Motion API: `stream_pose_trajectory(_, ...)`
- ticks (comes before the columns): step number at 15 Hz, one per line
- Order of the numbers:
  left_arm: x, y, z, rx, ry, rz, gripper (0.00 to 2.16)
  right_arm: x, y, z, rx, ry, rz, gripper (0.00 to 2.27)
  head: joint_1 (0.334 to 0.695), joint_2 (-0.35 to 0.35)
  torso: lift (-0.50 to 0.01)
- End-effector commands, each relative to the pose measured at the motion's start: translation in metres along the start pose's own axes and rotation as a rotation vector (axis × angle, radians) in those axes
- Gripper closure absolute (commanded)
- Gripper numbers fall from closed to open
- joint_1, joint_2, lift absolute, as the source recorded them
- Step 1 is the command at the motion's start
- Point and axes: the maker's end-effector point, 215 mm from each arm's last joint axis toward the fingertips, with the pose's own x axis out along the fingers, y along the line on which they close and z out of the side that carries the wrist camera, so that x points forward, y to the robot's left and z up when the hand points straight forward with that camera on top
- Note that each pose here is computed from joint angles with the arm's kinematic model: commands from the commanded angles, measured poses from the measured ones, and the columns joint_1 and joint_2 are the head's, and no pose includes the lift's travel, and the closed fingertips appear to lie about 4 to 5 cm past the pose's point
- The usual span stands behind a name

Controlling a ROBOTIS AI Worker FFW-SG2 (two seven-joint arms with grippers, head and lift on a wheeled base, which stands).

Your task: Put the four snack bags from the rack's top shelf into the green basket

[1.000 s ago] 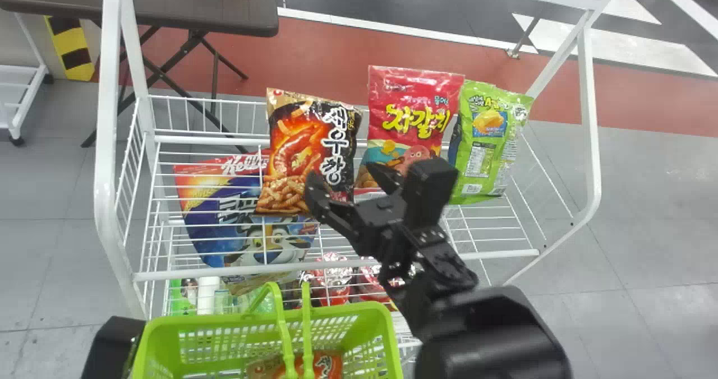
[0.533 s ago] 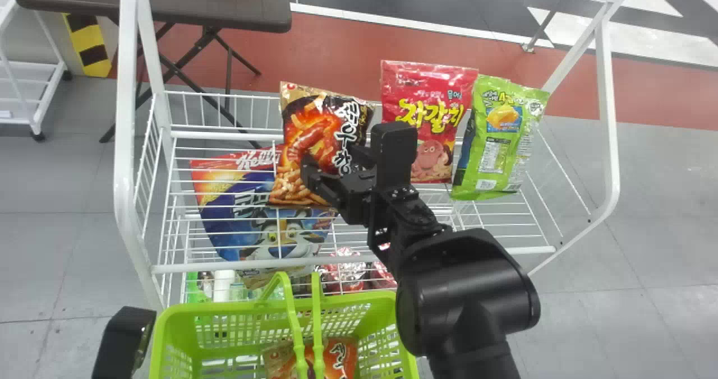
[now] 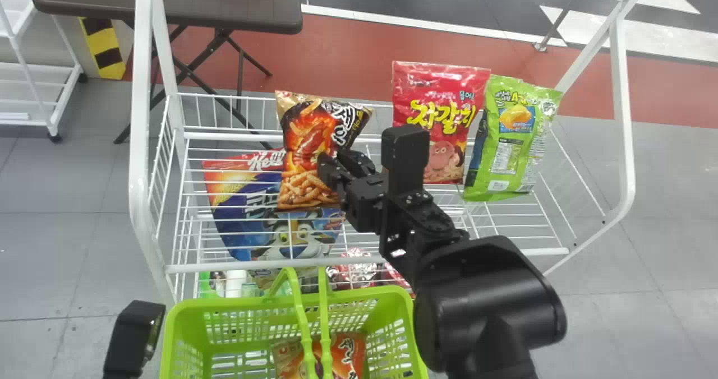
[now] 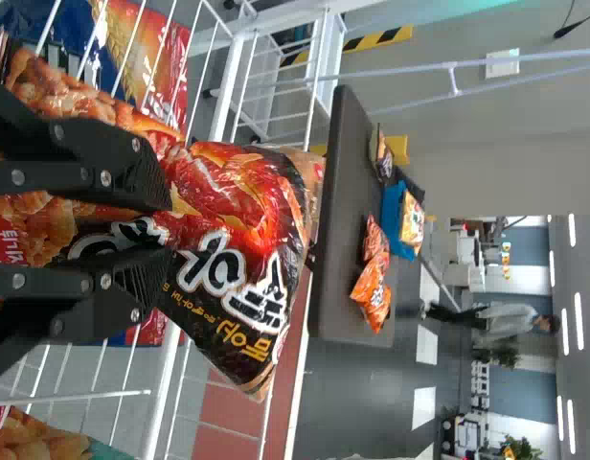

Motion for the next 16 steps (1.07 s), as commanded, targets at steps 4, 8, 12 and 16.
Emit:
stream_pose_trajectory(4, -0.004, 0.005, 0.003, 0.004, -0.012, 0.016, 1.66, -0.062, -0.011, 0.027, 0.000, -0.041, 0.018, 2.16, 0.695, -0.251, 0.000)
stream_pose_trajectory(8, -0.013, 0.013, 0.012, 0.008, -0.029, 0.045, 1.66, -0.158, -0.016, 0.005, 0.103, 0.116, 0.066, 2.16, 0.695, -0.318, 0.000)
stream_pose_trajectory(12, -0.010, 0.014, 0.014, 0.006, -0.036, 0.046, 1.66, -0.225, -0.017, -0.044, 0.214, 0.295, 0.099, 2.16, 0.695, -0.350, 0.000)
stream_pose_trajectory(16, -0.007, 0.013, 0.014, 0.003, -0.038, 0.043, 1.66, -0.260, 0.013, -0.094, 0.289, 0.445, 0.196, 2.16, 0.695, -0.350, 0.000)
